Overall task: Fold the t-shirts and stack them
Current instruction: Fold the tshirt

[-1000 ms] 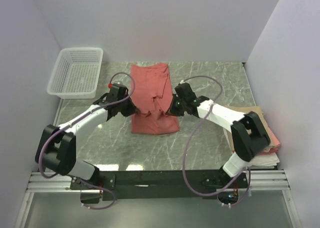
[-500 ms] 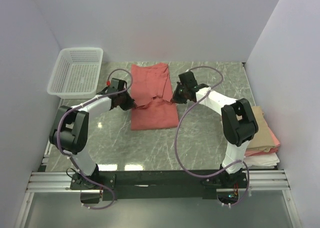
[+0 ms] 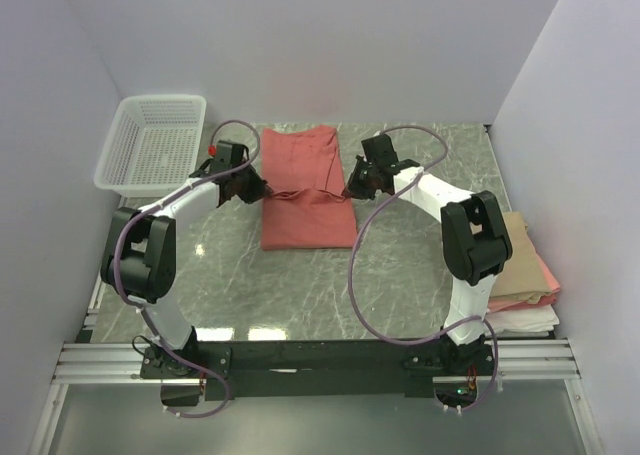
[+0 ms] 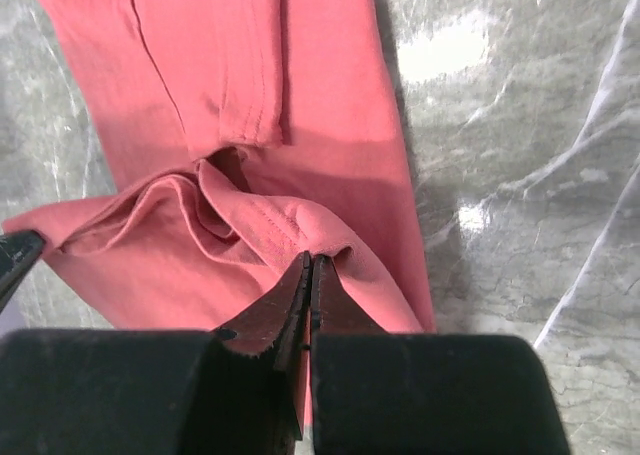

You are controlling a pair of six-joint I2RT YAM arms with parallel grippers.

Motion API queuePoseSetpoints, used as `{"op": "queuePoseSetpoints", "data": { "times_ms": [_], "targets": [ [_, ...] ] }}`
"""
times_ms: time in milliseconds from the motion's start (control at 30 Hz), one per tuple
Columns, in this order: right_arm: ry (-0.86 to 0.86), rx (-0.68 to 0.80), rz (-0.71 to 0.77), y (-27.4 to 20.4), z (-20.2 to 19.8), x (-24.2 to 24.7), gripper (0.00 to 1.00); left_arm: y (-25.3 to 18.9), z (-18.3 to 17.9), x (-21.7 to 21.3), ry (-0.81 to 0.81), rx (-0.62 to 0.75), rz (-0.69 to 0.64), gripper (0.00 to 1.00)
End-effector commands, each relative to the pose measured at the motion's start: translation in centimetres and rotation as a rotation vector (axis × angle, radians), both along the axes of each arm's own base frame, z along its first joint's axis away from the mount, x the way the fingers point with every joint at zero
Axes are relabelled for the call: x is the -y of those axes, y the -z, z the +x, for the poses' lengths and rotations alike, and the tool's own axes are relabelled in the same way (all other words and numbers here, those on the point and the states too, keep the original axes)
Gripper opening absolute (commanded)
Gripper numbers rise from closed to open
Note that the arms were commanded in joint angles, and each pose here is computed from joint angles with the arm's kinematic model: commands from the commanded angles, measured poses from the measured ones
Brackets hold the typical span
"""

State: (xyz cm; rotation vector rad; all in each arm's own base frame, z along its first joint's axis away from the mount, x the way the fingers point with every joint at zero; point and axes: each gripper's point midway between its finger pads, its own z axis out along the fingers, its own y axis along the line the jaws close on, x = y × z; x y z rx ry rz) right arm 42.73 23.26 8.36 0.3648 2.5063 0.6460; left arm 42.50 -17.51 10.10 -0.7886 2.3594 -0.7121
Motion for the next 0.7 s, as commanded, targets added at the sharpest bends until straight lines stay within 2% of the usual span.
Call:
{"op": "queuePoseSetpoints", "data": {
  "times_ms": [0,333,400,500,533,600,667],
  "targets": [
    [0.0,0.066,0.029,-2.2,2.4,0.0,0.0,-1.8,2.3,-0.1,-0.003,0.061,-0.022,0.01],
    [0.003,0.042,0.052,-0.3,4.7,-0.1,0.0,0.7,3.9,-0.3,0.003,0.03,-0.035,0.01],
    [0.003,0.048,0.063,-0.3,5.4,0.2,0.0,0.9,4.3,-0.6,-0.003,0.042,-0.038,0.03],
    [0.012,0.054,0.074,-0.4,6.4,1.0,0.02,0.8,4.8,-0.9,0.0,0.063,-0.044,0.15],
    [0.009,0.058,0.08,-0.6,6.6,1.1,0.04,0.6,4.9,-1.0,0.002,0.066,-0.042,0.23],
    [0.012,0.069,0.08,-1.1,7.1,1.8,0.09,0.1,5.3,-1.5,-0.003,0.081,-0.036,0.34],
    [0.01,0.093,0.082,-2.1,7.3,2.2,0.18,-0.8,5.5,-2.1,-0.019,0.101,-0.031,0.38]
  ]
}}
